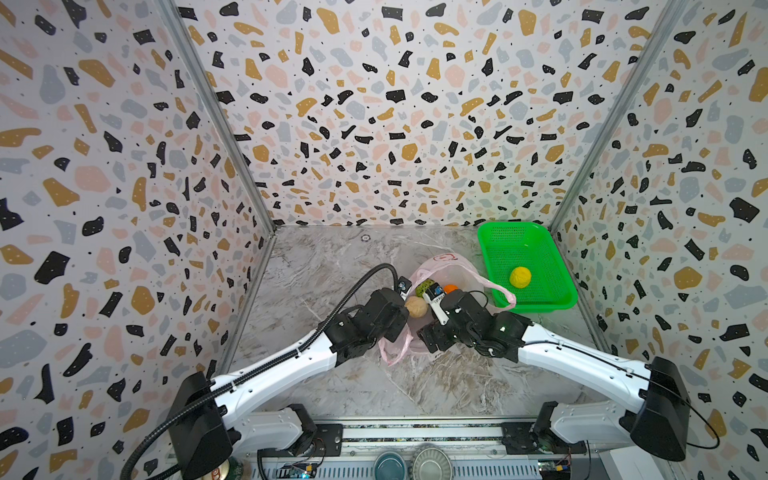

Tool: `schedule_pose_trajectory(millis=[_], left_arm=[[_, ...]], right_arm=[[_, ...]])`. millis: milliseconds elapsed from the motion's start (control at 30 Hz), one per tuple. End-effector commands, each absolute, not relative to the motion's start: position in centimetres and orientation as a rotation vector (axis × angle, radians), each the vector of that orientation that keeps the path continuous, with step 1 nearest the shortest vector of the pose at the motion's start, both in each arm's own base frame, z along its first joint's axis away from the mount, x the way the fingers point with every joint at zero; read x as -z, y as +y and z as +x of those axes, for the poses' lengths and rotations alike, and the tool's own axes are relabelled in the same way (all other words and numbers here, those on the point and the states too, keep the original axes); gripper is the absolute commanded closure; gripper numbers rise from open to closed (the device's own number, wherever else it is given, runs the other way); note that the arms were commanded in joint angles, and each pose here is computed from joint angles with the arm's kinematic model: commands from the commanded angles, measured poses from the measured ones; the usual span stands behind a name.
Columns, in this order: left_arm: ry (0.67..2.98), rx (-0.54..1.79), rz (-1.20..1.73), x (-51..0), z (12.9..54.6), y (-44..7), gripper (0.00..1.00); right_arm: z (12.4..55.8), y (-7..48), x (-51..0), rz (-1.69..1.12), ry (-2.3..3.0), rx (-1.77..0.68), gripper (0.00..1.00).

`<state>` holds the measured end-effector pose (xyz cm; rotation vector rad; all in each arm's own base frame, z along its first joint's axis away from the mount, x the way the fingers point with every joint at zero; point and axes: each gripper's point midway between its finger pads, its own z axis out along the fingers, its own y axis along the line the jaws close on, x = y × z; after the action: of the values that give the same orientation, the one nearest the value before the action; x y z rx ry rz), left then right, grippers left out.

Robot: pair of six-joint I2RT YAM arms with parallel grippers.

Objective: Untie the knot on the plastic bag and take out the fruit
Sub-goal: 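Move the right gripper back into the bag above the pale pear, then close the right gripper on the pale pear inside the bag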

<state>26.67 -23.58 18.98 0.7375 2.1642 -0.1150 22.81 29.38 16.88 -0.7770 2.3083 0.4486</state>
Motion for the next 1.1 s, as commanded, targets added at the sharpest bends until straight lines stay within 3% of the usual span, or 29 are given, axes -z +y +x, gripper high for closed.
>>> schedule_pose_trajectory(millis=[0, 333, 1067], left_arm=[[2.114, 0.101, 0.712, -20.7, 27.6, -23.9, 1.0], [2.09, 0.035, 0.648, -21.3, 28.4, -22.9, 1.0], [2.091, -0.062, 0.698, -19.9, 30.0, -22.9, 1.0]], right_arm=[[24.1, 30.1, -16.6, -0.766, 2.26, -0.437, 0.11], [26.9, 30.2, -11.0, -0.687, 2.376, -0.466, 0.13], [33.7, 32.1, -9.2, -0.295, 2.454, -0.576, 0.04]])
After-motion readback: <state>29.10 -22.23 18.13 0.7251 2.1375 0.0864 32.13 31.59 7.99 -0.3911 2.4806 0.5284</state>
